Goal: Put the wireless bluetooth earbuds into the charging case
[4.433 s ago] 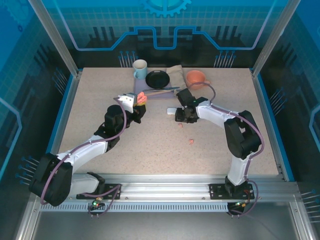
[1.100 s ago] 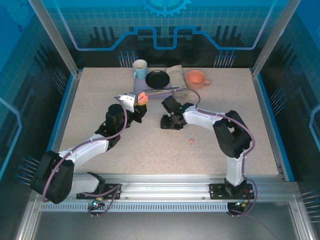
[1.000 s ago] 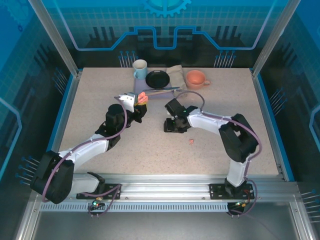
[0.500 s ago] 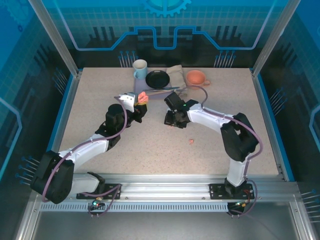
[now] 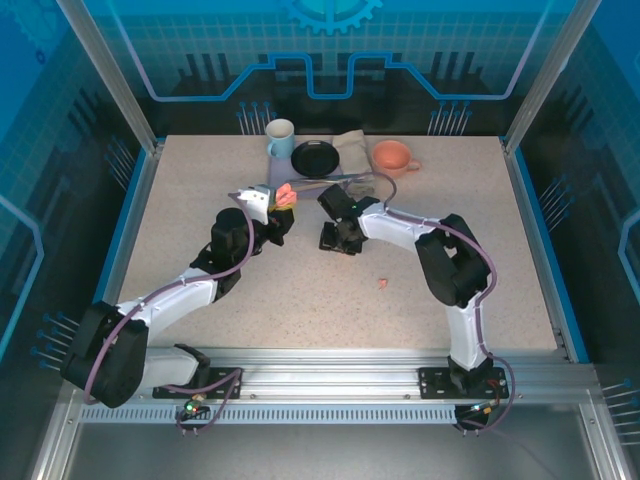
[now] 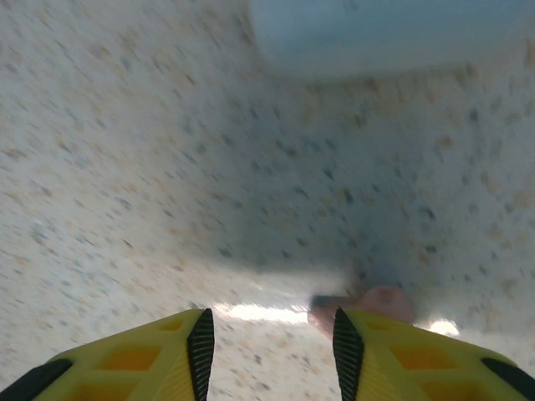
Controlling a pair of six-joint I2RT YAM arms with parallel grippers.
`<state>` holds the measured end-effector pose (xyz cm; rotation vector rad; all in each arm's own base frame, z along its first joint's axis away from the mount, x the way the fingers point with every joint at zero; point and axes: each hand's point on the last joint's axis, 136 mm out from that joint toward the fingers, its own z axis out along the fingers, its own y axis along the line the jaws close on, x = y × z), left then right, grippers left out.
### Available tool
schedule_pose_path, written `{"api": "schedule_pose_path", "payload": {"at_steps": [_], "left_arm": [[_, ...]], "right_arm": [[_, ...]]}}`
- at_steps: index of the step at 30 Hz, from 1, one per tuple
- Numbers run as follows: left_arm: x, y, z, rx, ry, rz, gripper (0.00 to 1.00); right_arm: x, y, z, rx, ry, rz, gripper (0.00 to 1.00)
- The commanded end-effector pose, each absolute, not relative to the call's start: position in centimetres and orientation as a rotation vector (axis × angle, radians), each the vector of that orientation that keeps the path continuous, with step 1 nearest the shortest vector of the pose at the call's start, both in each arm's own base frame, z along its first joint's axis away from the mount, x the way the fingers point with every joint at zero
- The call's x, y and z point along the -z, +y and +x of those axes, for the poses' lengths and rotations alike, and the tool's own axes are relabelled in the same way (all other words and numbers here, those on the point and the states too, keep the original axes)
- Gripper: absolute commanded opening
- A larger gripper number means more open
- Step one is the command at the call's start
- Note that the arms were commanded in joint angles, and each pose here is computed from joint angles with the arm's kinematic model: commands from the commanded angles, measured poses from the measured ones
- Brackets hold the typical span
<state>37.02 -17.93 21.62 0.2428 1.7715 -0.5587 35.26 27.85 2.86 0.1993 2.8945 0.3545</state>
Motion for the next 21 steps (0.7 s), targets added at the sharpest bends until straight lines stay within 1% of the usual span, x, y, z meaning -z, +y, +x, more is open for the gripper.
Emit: {"api": "schedule_pose_path", "payload": {"at_steps": [1,6,9,12,14,18,21], "left_arm": [[-23.2,-17.7,36.8,0.585,1.717,0.225,0.00],[-23.4,-17.5,36.7,0.573,1.710,0.227,0.00],[-23.3,-17.6,36.8,0.582,1.712,0.225,0.00],[-23.2,-17.8,36.9,0.590,1.713,0.224,0.00],[-23.3,-17.8,36.9,0.591,1.717,0.228,0.00],[-23.5,-17.9,37.0,0.589,1.716,0.232,0.00],[-23.6,-18.0,37.1,0.594,1.717,0.233,0.00]], "right_arm": [[-4.1,27.2,32.5,-0.394,2.926,0.147,0.44],[-6.6,23.9,27.6,-0.410,2.920,0.160,0.44],[-7.9,21.7,26.6,-0.395,2.853,0.227,0.46],[-8.2,20.1,27.9,-0.312,2.822,0.349,0.48],[-8.0,20.2,28.8,-0.294,2.823,0.400,0.49],[-7.0,21.6,31.6,-0.292,2.828,0.477,0.48],[-6.7,23.6,34.1,-0.288,2.819,0.401,0.48]]}}
